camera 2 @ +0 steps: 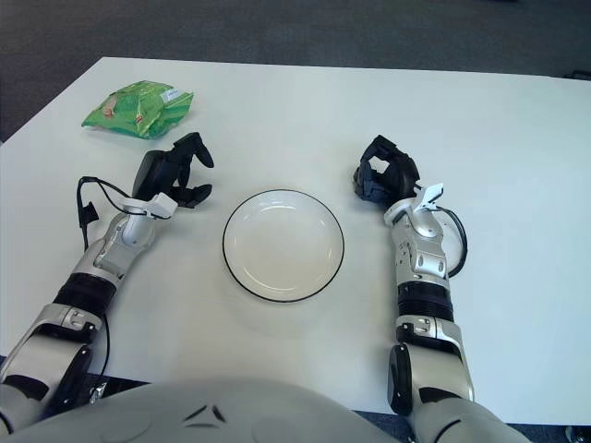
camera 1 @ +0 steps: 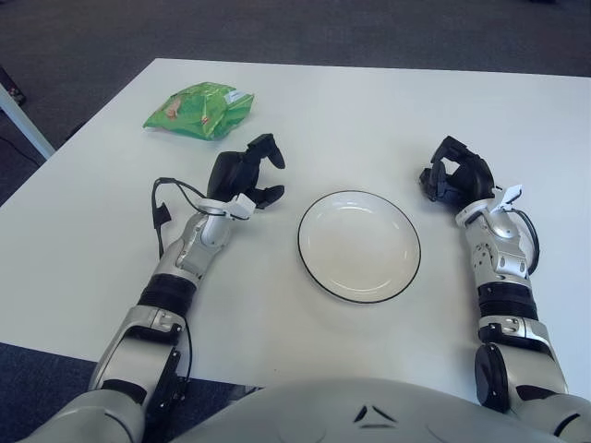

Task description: Put the snack into the plate.

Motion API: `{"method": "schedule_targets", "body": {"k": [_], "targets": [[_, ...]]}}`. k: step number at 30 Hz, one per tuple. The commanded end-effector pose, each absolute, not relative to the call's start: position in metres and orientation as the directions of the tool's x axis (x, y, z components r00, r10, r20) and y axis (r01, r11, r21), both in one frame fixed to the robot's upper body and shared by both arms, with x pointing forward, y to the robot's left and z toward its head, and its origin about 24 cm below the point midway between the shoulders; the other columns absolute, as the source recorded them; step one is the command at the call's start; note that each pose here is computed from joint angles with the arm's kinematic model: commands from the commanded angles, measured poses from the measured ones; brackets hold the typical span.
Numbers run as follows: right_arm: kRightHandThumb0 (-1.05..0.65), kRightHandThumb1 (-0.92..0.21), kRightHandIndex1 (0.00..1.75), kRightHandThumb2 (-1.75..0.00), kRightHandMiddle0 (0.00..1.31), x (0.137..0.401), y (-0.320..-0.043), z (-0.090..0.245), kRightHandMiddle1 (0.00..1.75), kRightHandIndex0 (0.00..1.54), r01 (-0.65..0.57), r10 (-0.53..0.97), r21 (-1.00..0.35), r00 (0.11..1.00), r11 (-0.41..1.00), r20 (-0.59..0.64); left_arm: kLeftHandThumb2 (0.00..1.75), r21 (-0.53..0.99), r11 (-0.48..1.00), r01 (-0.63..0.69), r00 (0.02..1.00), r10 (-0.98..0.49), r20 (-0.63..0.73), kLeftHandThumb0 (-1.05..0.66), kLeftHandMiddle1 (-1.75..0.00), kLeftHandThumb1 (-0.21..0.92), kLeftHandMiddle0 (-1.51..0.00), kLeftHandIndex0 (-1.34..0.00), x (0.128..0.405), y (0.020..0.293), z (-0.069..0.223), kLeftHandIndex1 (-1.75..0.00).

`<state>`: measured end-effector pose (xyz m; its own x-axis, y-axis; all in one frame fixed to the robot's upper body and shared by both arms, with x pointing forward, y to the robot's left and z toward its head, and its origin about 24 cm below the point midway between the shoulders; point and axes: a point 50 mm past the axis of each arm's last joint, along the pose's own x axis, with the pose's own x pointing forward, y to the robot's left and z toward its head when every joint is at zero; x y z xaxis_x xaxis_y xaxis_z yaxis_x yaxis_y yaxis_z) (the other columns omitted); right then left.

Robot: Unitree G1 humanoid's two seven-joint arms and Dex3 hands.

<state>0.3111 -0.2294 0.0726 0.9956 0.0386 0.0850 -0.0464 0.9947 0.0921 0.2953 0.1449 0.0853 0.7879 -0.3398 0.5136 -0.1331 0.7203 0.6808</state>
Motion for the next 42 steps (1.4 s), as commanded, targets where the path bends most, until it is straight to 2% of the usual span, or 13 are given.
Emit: {"method": "schedule_targets", "body": {"k": [1, 12, 27, 38, 42], "targets": [[-0.47, -0.35, 1.75, -1.28, 0.59, 0.300, -0.232, 0.047, 1.75, 1.31, -0.026, 0.030, 0.116, 0.999, 0.993, -0.030, 1.34, 0.715, 0.692, -0.102, 0.835, -0.330, 0.439, -0.49, -1.75, 0.29, -1.33, -0.63, 0.286, 0.151, 0.061, -1.75], [-0.47, -0.35, 1.75, -1.28, 0.58, 0.300, -0.231, 0.047, 1.75, 1.32, -0.038, 0.042, 0.114, 0.999, 0.993, -0.031, 1.33, 0.737, 0.662, -0.136, 0.829, -0.331, 0.451, -0.49, -1.75, 0.30, -1.34, -0.62, 0.289, 0.158, 0.066, -1.75], [-0.48, -0.33, 1.75, -1.30, 0.60, 0.301, -0.234, 0.047, 1.75, 1.30, -0.037, 0.043, 0.142, 0.998, 0.989, -0.039, 1.33, 0.707, 0.643, -0.293, 0.787, -0.257, 0.560, -0.48, -1.75, 0.31, -1.33, -0.62, 0.302, 0.178, 0.090, -1.75], [-0.48, -0.32, 1.75, -1.31, 0.61, 0.302, -0.235, 0.046, 1.75, 1.29, -0.022, 0.029, 0.140, 0.999, 0.990, -0.045, 1.33, 0.751, 0.499, -0.432, 0.758, -0.250, 0.603, -0.49, -1.75, 0.30, -1.30, -0.62, 0.318, 0.200, 0.117, -1.75], [-0.48, -0.32, 1.75, -1.31, 0.61, 0.302, -0.234, 0.046, 1.75, 1.29, -0.019, 0.025, 0.131, 0.999, 0.991, -0.048, 1.23, 0.773, 0.403, -0.489, 0.757, -0.244, 0.606, -0.46, -1.75, 0.39, -1.24, -0.56, 0.326, 0.212, 0.128, -1.75]]}}
